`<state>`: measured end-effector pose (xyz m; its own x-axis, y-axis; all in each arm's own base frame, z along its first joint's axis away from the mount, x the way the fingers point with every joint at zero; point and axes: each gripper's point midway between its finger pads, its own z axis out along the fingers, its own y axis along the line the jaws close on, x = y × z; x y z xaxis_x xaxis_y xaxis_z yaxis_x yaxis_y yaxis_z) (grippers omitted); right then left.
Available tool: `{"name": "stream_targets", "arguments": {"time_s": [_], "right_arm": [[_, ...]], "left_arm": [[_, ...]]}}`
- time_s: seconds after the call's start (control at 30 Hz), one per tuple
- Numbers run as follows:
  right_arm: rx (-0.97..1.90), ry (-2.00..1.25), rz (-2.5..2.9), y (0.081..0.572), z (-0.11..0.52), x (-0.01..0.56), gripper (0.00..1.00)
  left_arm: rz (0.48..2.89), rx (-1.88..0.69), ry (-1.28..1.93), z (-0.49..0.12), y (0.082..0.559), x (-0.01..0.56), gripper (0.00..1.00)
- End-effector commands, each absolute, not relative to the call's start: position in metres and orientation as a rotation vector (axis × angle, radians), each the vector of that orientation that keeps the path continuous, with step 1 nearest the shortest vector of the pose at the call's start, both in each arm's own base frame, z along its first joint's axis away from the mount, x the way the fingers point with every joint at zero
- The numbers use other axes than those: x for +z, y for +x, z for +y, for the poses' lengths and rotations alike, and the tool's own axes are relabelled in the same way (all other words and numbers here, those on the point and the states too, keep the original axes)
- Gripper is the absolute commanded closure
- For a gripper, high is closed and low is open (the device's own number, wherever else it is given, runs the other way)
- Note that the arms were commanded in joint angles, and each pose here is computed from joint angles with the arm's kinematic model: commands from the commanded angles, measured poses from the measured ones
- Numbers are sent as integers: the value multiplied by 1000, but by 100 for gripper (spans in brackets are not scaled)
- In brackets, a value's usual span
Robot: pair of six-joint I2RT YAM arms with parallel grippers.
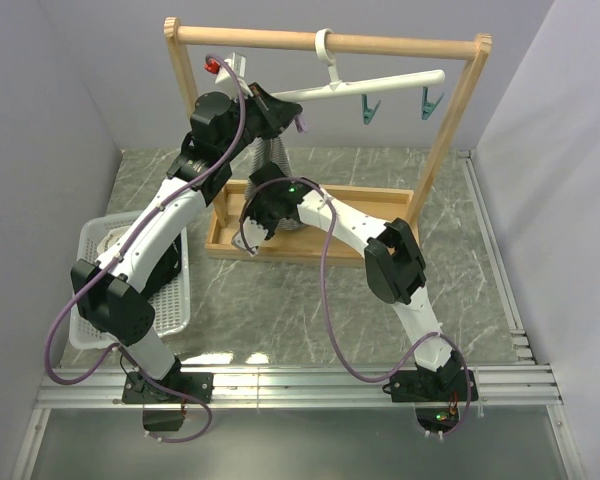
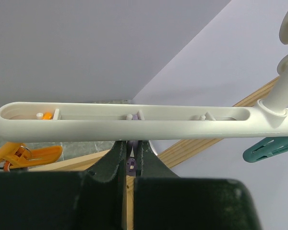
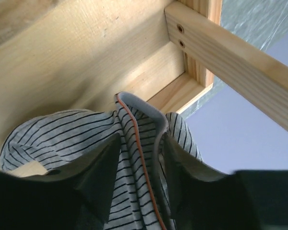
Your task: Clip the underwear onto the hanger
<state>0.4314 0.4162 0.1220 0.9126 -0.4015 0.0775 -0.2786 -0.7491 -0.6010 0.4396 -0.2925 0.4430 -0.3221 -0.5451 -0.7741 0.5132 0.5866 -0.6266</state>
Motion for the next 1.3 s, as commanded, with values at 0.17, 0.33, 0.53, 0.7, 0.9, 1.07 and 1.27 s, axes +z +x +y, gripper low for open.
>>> {"name": "stream_targets", "arguments": {"time_s": [0.17, 0.33, 0.53, 0.7, 0.9, 1.07, 1.27], "right_arm": [[-308, -2453, 509, 436, 412, 147, 100], [-233, -2379, 522, 427, 411, 174, 100], [-80, -2220, 572, 404, 393, 219, 100], [87, -2028, 662, 385, 373, 249, 100], [276, -1728, 822, 375, 353, 291, 100], [438, -1473, 986, 375, 338, 318, 100], [599, -1207, 1127, 377, 330, 348, 100]], "left_arm": [[1548, -1088, 12, -299, 429, 454, 100], [1552, -1081, 14, -298, 428, 454, 100], [1544, -1090, 16, -298, 427, 456, 100], [1535, -1094, 18, -299, 427, 460, 100], [1530, -1105, 20, -299, 427, 460, 100], [1522, -1113, 20, -297, 428, 463, 100], [1515, -1127, 36, -298, 426, 465, 100]]}}
